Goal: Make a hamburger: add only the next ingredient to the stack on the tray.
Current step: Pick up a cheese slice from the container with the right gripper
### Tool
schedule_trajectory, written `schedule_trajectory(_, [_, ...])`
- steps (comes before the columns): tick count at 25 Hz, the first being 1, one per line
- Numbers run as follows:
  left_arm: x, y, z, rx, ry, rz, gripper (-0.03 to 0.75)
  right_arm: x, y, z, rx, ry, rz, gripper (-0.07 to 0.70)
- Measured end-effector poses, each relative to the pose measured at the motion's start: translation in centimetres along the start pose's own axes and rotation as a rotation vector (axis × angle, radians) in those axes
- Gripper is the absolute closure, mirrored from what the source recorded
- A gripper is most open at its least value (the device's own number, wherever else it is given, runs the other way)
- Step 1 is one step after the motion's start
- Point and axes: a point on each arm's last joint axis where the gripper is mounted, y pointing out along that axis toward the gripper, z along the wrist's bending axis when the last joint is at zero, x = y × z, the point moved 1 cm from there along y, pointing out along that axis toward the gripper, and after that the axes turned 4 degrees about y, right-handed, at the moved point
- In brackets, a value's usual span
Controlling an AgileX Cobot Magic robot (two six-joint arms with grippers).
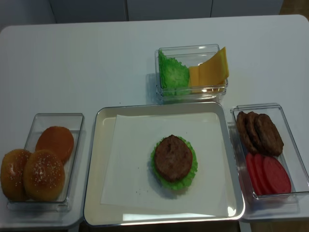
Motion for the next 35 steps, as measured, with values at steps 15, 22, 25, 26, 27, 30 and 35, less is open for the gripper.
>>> schedule_trajectory(15, [0.0,0.0,0.0,0.000,0.000,0.000,0.306,0.0,0.0,-0.1,-0.010,-0.005,-0.002,0.482])
schedule_trajectory(22, [0.0,0.0,0.0,0.000,0.000,0.000,0.306,0.6,-0.6,-0.2,-0.022,-0.003,-0.036,0.176])
schedule_trajectory(25, [0.0,0.0,0.0,0.000,0.000,0.000,0.304,1.5,-1.5,-0.1,-0.024,0.038,-0.103,0.171])
schedule_trajectory(26, [0.0,0.0,0.0,0.000,0.000,0.000,0.305,1.7,-1.9,-0.1,-0.024,0.043,-0.116,0.171])
schedule_trajectory(27, [0.0,0.0,0.0,0.000,0.000,0.000,0.306,1.9,-2.1,-0.1,-0.025,0.047,-0.121,0.171])
schedule_trajectory(30, [0.0,0.0,0.0,0.000,0.000,0.000,0.306,2.7,-1.6,0.1,-0.021,0.060,-0.063,0.171])
schedule_trajectory(35, [0.0,0.0,0.0,0.000,0.000,0.000,0.307,4.4,0.6,0.8,0.036,0.113,0.074,0.170])
